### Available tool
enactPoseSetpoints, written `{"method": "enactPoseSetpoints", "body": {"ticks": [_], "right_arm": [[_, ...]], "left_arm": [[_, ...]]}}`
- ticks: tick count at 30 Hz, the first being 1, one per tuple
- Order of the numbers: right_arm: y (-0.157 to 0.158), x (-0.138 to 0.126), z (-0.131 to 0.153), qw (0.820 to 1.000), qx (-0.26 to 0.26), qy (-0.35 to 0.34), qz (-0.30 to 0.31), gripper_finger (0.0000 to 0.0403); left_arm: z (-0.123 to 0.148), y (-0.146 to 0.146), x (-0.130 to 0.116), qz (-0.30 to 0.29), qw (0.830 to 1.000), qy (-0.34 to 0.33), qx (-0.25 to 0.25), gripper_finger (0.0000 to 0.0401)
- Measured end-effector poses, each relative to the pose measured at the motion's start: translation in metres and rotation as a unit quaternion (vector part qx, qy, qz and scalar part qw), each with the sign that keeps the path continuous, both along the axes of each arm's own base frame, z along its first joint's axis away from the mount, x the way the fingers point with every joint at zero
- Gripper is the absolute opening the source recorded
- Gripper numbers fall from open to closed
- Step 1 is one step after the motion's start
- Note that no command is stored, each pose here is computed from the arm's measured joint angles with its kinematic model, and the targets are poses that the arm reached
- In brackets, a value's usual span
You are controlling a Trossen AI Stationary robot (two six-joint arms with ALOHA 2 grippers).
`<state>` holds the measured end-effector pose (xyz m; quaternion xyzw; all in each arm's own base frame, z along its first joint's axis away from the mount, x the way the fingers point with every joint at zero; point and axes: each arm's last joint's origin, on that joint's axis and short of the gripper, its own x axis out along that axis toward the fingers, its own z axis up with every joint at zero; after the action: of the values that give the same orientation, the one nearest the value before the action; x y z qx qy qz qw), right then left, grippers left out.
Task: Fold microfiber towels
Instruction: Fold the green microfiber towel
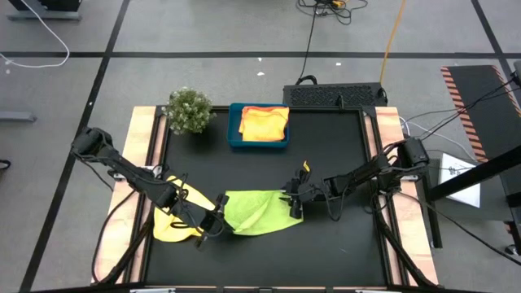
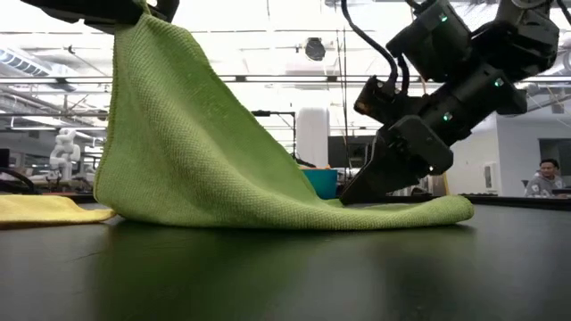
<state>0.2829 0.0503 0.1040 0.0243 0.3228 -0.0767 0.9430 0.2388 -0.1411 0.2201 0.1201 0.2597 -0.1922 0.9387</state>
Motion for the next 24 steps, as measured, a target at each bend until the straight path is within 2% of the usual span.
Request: {"method": "enactPoseSetpoints", "body": {"ticks": [8, 11, 18, 24], "right_arm": [[-0.0017, 0.0014, -0.0011, 1.0, -0.014, -0.009, -0.02, 0.0162], [-0.0035, 0.0005, -0.0026, 0.999, -0.005, -0.001, -0.033, 0.0158], [-0.0047, -0.0003, -0.0037, 0.999, 0.002, 0.004, -0.04, 0.0111], [-0.005, -0.0002, -0.0038, 0.999, 0.003, 0.005, -0.038, 0.0066]], "left_arm": [[-0.0001, 0.0, -0.0001, 0.001, 1.0, 0.001, -0.001, 0.0012], [-0.0001, 0.0, -0.0001, 0.001, 1.0, 0.001, -0.001, 0.0005], [-0.0001, 0.0, 0.0, 0.001, 1.0, 0.001, -0.001, 0.0014], [-0.0001, 0.0, 0.0, 0.0, 1.0, 0.0, 0.0, 0.0006]]}}
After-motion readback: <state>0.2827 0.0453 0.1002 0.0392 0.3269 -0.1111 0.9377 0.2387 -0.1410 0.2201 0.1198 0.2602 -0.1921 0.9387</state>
